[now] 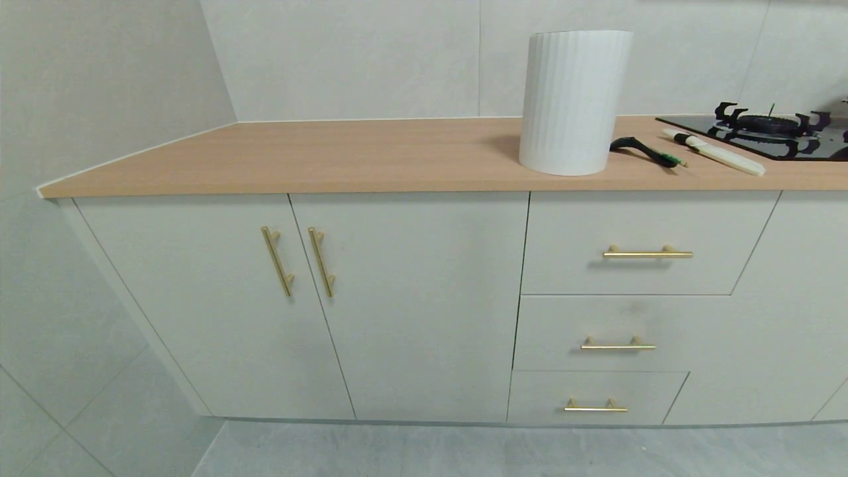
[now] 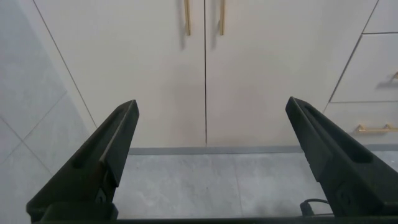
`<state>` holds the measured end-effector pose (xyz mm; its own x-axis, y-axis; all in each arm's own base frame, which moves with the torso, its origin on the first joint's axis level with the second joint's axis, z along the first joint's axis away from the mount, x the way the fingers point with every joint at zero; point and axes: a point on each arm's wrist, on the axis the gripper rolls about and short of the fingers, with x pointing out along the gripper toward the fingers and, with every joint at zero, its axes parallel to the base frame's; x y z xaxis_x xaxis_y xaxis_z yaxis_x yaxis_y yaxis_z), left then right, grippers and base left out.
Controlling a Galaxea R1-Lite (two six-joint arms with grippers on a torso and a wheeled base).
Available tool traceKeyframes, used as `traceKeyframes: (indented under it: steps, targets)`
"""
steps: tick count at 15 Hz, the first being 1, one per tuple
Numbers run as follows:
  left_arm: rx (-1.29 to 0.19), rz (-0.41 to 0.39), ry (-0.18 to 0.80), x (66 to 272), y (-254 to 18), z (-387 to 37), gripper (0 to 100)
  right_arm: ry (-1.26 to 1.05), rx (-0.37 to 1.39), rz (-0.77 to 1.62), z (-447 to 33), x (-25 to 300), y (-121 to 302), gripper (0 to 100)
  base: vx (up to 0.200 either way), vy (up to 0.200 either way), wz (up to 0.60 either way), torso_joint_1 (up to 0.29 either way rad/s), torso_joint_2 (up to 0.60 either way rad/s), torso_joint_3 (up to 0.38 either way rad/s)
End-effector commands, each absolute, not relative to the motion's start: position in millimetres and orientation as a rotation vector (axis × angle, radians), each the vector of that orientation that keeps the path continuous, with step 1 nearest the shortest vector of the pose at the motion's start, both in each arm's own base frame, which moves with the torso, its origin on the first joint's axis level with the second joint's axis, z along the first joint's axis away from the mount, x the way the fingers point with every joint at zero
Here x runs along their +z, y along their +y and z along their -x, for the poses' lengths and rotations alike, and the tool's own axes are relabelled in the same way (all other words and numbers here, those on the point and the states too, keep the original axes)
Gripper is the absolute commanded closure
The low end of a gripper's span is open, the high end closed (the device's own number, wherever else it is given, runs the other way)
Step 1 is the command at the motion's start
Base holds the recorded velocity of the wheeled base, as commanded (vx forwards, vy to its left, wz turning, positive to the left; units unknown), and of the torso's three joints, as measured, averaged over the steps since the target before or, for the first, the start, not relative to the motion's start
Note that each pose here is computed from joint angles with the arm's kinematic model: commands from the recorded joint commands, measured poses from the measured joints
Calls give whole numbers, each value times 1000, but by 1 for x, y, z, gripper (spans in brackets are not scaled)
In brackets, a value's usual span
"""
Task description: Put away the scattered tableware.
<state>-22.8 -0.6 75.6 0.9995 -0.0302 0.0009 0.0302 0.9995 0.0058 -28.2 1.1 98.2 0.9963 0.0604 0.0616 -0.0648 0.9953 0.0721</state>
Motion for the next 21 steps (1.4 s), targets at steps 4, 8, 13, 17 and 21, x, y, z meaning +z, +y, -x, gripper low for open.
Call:
traceKeyframes:
  steps: [4, 8, 13, 17, 21]
  targets:
    - [-31, -6, 1, 76, -1, 23, 0, 410, 213, -119, -43, 145, 9, 0, 0, 0, 0, 0, 0, 0]
    - [-31, -6, 0, 76, -1, 23, 0, 738, 184, -71, -142, 149, 27, 0, 0, 0, 0, 0, 0, 0]
    - [-31, -6, 0, 76, -1, 23, 0, 774, 131, -14, -264, 84, 33, 0, 0, 0, 0, 0, 0, 0]
    - [-31, -6, 0, 76, -1, 23, 0, 717, 42, 26, -320, 44, 26, 0, 0, 0, 0, 0, 0, 0]
    - [-31, -6, 1, 76, -1, 23, 0, 667, 2, 9, -349, 34, 14, 0, 0, 0, 0, 0, 0, 0]
